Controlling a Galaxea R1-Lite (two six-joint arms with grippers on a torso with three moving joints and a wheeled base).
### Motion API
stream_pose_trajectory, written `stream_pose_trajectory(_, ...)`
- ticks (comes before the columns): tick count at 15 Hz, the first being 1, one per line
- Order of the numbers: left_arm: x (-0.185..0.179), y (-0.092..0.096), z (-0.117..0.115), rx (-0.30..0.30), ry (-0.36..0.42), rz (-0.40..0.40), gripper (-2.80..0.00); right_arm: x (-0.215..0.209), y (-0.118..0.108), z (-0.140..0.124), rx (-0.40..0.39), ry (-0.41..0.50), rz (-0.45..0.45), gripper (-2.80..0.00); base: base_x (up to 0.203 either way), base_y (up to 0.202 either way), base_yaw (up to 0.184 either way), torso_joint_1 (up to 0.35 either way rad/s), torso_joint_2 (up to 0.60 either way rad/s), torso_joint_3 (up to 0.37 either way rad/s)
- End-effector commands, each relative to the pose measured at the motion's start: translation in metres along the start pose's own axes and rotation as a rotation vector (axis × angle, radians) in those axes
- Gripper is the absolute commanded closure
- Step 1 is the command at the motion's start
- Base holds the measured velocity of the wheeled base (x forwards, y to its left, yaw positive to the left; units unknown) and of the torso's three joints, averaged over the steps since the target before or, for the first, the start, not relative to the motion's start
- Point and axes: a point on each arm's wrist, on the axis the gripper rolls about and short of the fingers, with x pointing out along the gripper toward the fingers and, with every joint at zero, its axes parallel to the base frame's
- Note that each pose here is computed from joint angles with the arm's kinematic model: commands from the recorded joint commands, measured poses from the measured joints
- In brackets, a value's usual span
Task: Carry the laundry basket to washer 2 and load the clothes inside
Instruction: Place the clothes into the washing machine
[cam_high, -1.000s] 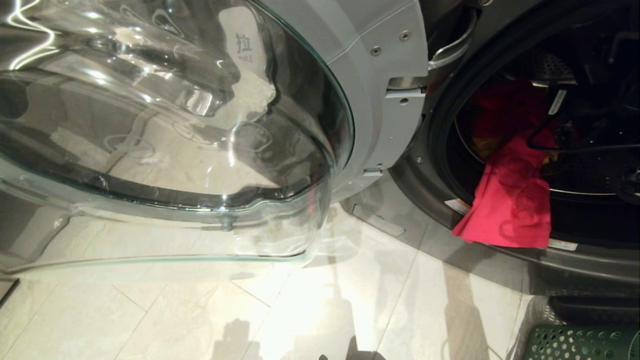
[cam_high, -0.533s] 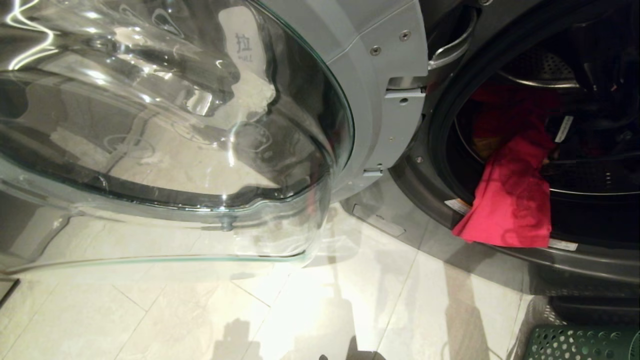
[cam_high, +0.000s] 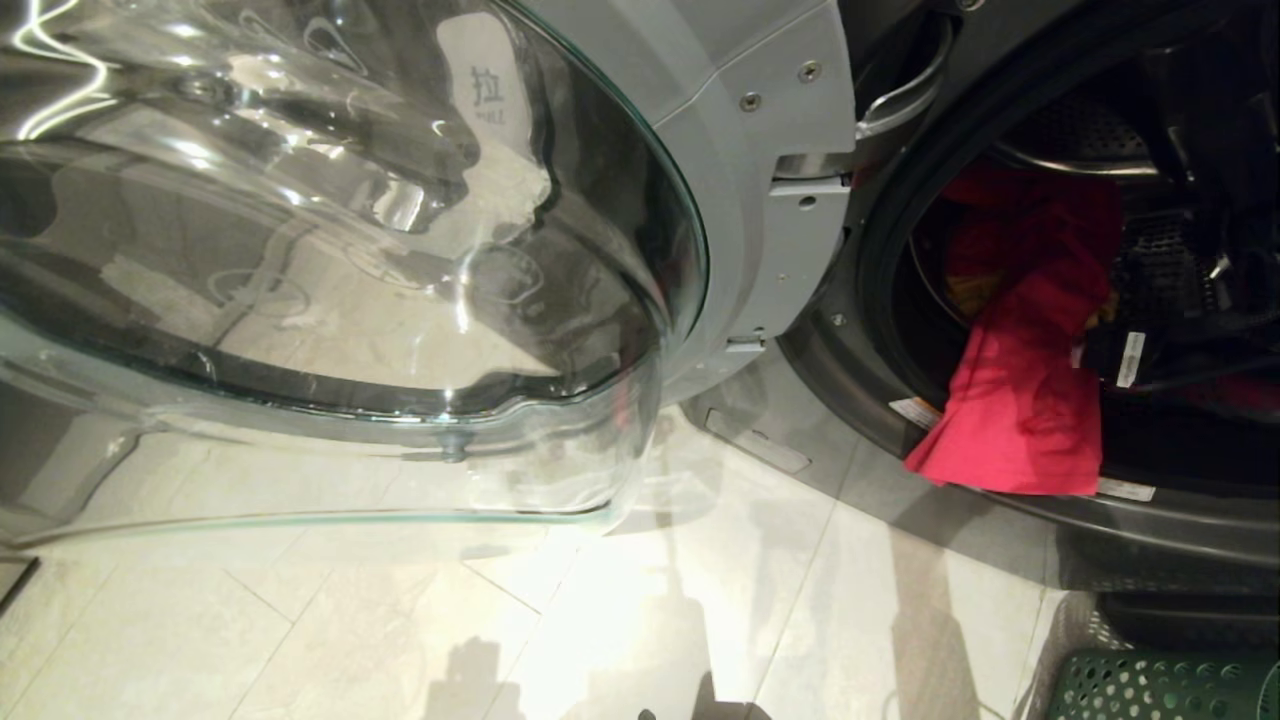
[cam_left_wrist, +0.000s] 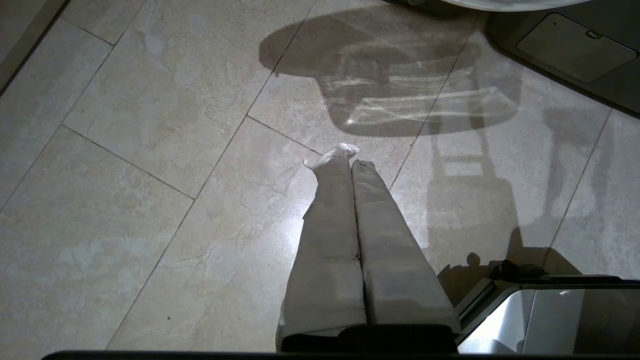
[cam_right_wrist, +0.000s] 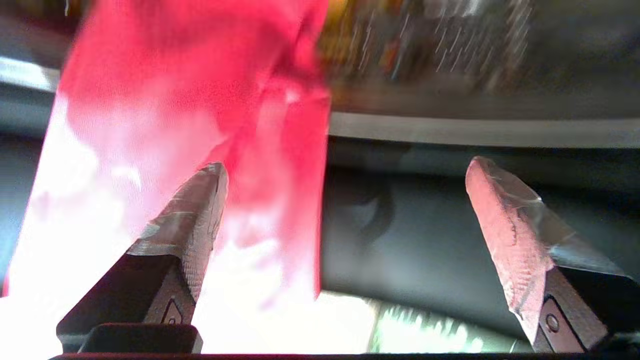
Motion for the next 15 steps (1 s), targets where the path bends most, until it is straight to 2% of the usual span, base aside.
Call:
stream_pose_trajectory(1, 0.0, 0.0, 0.0, 0.0, 0.0, 0.002, 0.0, -0.011, -0.001, -0.002, 0.037, 0.031, 0.012, -2.8, 0.0, 0.0, 0.0, 0.0, 0.0, 0.0)
stream_pose_trajectory(3, 0.0, 0.0, 0.0, 0.0, 0.0, 0.001, 0.0, -0.016, 0.002, 0.001, 0.097, 0.025, 0.044, -2.8, 0.0, 0.0, 0.0, 0.0, 0.0, 0.0)
stream_pose_trajectory(5, 0.0, 0.0, 0.0, 0.0, 0.0, 0.001, 0.0, -0.024, 0.004, 0.001, 0.233, 0.034, 0.093, -2.8, 0.0, 0.0, 0.0, 0.0, 0.0, 0.0)
stream_pose_trajectory(7, 0.0, 0.0, 0.0, 0.0, 0.0, 0.001, 0.0, -0.025, 0.007, -0.008, 0.299, 0.07, 0.12, -2.8, 0.0, 0.0, 0.0, 0.0, 0.0, 0.0)
stream_pose_trajectory(9, 0.0, 0.0, 0.0, 0.0, 0.0, -0.001, 0.0, -0.022, 0.009, -0.015, 0.33, 0.131, 0.169, -2.8, 0.0, 0.0, 0.0, 0.0, 0.0, 0.0)
stream_pose_trajectory(11, 0.0, 0.0, 0.0, 0.0, 0.0, 0.001, 0.0, -0.017, 0.011, -0.023, 0.335, 0.185, 0.161, -2.8, 0.0, 0.0, 0.0, 0.0, 0.0, 0.0)
stream_pose_trajectory(15, 0.0, 0.0, 0.0, 0.0, 0.0, 0.001, 0.0, -0.012, 0.017, -0.025, 0.345, 0.202, 0.17, -2.8, 0.0, 0.0, 0.0, 0.0, 0.0, 0.0)
